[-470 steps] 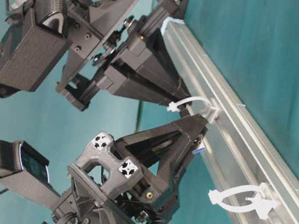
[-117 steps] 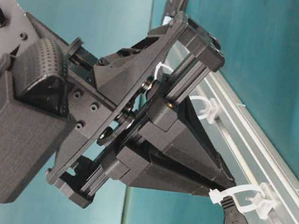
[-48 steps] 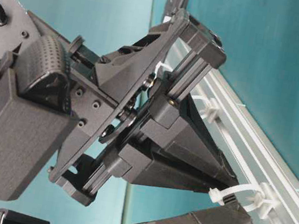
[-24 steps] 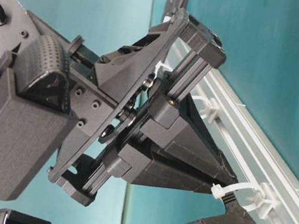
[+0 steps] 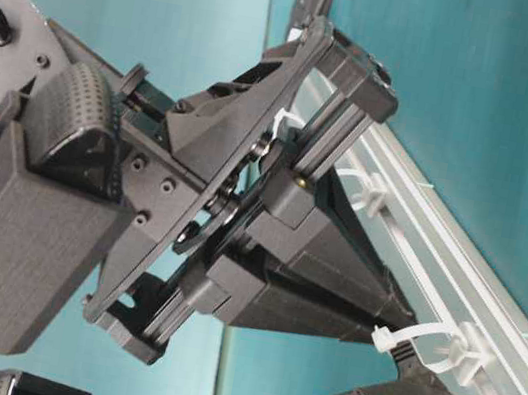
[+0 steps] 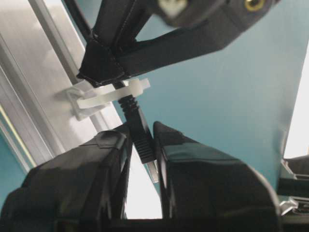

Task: Pass the USB cable through three rings with both arms.
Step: 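Bring the left gripper to the connector past the third ring and grasp it, then open the right gripper and pull the cable through with the left gripper, then release the connector with the left gripper, laying it on the rail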

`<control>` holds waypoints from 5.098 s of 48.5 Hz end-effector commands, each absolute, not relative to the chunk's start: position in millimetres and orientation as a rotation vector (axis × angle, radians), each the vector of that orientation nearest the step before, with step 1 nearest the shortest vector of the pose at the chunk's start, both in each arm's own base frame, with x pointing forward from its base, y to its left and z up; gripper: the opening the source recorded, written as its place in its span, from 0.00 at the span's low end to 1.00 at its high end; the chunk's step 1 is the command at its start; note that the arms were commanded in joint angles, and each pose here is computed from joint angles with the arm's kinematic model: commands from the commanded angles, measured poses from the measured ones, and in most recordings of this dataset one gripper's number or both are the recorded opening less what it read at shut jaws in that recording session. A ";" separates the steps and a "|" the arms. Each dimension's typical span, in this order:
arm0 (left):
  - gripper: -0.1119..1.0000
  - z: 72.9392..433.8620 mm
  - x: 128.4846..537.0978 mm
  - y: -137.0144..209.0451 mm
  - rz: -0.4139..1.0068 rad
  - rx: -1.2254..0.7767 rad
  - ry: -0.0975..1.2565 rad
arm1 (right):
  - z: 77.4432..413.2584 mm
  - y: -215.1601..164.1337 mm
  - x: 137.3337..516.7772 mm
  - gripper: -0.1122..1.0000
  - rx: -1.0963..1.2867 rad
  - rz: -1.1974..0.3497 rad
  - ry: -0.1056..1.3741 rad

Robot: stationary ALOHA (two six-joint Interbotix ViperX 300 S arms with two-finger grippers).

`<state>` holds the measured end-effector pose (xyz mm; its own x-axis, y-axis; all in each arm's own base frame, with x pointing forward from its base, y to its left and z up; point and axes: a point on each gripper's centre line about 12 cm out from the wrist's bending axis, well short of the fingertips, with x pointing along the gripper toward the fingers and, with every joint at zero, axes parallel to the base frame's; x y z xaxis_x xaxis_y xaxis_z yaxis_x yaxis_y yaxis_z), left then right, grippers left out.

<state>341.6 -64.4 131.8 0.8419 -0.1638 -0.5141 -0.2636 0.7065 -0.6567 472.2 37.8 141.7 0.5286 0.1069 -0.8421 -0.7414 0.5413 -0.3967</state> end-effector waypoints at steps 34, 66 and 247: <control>0.20 128.0 323.3 -73.1 0.052 -0.836 0.617 | 163.5 15.2 470.7 0.89 -0.727 0.476 0.882; 0.20 152.0 301.7 -92.1 -0.022 -0.914 0.592 | 172.6 -18.1 447.6 0.88 -0.483 0.285 0.911; 0.94 251.9 295.9 -58.1 -0.056 -0.644 0.424 | 263.5 -40.1 404.5 0.88 -0.109 0.003 0.685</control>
<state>294.4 -63.4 232.1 0.8855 -0.1915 -0.4234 -0.1181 0.7885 -0.6036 409.8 -36.3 253.5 0.7633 -0.0240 -0.6456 -0.0586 0.9926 -0.1062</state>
